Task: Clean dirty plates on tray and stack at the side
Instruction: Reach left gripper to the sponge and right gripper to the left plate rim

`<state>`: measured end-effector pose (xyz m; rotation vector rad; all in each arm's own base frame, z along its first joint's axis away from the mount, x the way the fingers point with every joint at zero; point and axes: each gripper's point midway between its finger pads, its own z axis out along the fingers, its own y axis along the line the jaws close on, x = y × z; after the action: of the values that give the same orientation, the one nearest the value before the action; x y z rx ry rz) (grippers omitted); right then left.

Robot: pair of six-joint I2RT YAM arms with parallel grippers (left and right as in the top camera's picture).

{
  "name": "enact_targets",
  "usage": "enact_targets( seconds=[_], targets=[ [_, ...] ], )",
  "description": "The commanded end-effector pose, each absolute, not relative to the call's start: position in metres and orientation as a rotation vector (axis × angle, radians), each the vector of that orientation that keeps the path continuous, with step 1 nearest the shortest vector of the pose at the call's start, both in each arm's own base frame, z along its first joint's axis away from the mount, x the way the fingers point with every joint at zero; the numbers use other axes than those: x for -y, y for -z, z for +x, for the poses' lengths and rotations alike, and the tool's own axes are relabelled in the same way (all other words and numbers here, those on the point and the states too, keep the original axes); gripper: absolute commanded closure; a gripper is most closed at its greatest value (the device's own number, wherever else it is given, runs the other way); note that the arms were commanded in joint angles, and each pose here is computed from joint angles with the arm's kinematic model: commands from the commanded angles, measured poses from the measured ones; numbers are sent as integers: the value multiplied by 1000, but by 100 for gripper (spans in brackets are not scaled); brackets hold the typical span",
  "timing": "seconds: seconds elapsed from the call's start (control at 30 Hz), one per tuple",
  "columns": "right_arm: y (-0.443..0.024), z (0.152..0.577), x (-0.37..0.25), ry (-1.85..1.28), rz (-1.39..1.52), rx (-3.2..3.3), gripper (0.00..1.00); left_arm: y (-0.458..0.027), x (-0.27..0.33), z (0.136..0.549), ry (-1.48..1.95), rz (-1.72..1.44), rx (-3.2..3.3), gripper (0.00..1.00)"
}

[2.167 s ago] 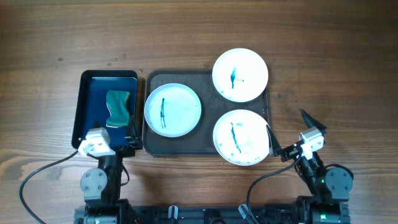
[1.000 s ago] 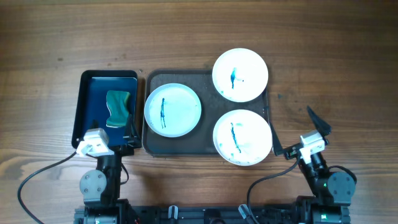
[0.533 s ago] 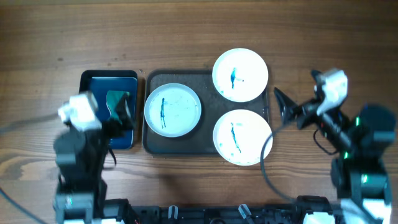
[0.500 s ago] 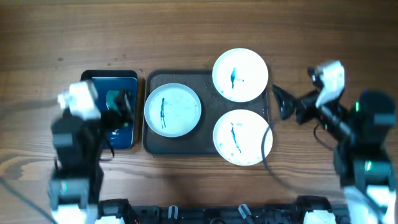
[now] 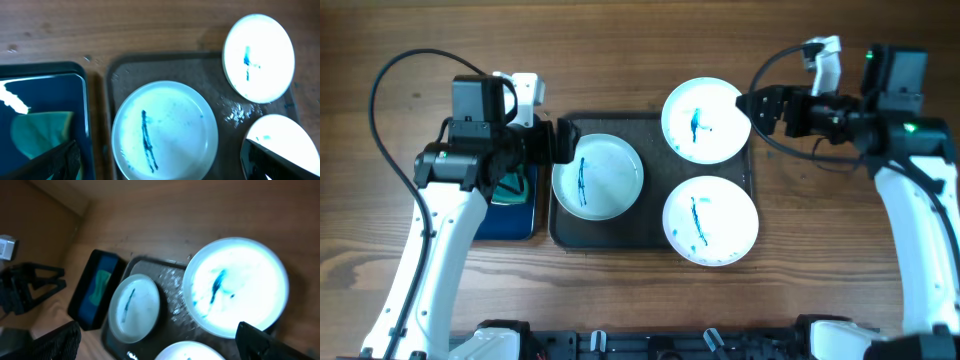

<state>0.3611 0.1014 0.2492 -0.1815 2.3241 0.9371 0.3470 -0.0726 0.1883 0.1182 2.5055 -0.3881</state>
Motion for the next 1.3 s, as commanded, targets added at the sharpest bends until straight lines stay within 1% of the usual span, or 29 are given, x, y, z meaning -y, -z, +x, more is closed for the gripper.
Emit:
enact_targets(
  seconds=[0.0, 0.07, 0.17, 0.2, 0.23, 0.27, 0.3, 0.37, 0.5, 0.57, 0.6, 0.7, 0.8, 0.9, 1.03, 1.2, 1.23, 1.27],
  targets=[
    [-226, 365, -133, -1042, -176, -2418, 1, -191, 83, 343, 449, 169, -2518, 0],
    [-204, 367, -155, -938, -178, -2511, 6, -190, 83, 340, 450, 167, -2530, 0],
    [-193, 368, -180, -760, -205, -2570, 10, -185, 77, 340, 409, 150, -2549, 0],
    [-191, 368, -189, -691, -206, -2579, 12, -180, 68, 342, 357, 99, -2572, 0],
    [-188, 369, -195, -650, -216, -2583, 14, -173, 47, 345, 267, -95, -2598, 0],
    [-185, 370, -204, -630, -243, -2582, 18, -170, 33, 345, 220, -225, -2602, 0],
    [-177, 369, -216, -629, -260, -2597, 24, -166, 14, 345, 165, -375, -2598, 0],
    [-153, 368, -240, -647, -273, -2657, 33, -166, -9, 345, 159, -502, -2579, 0],
    [-104, 360, -264, -620, -297, -2794, 39, -158, -36, 334, 102, -645, -2597, 0],
    [-80, 357, -265, -569, -239, -2863, 44, -148, -55, 321, 10, -747, -2628, 0],
    [-73, 357, -264, -547, -217, -2880, 45, -144, -61, 318, -12, -771, -2640, 0],
    [-51, 358, -267, -537, -160, -2924, 52, -136, -70, 315, -24, -833, -2655, 0],
    [-48, 361, -279, -618, -148, -2913, 60, -127, -70, 314, -29, -852, -2682, 0],
    [-44, 362, -280, -618, -144, -2915, 63, -121, -71, 316, -31, -858, -2697, 1],
    [-17, 350, -290, -626, -151, -2983, 65, -111, -71, 319, -33, -873, -2715, 1],
    [-18, 356, -298, -665, -165, -2948, 67, -108, -71, 320, -35, -874, -2722, 0],
    [-20, 357, -298, -665, -171, -2947, 66, -108, -71, 320, -35, -874, -2722, 0],
    [-25, 359, -301, -679, -186, -2941, 60, -108, -71, 320, -35, -874, -2722, 0]
  ],
)
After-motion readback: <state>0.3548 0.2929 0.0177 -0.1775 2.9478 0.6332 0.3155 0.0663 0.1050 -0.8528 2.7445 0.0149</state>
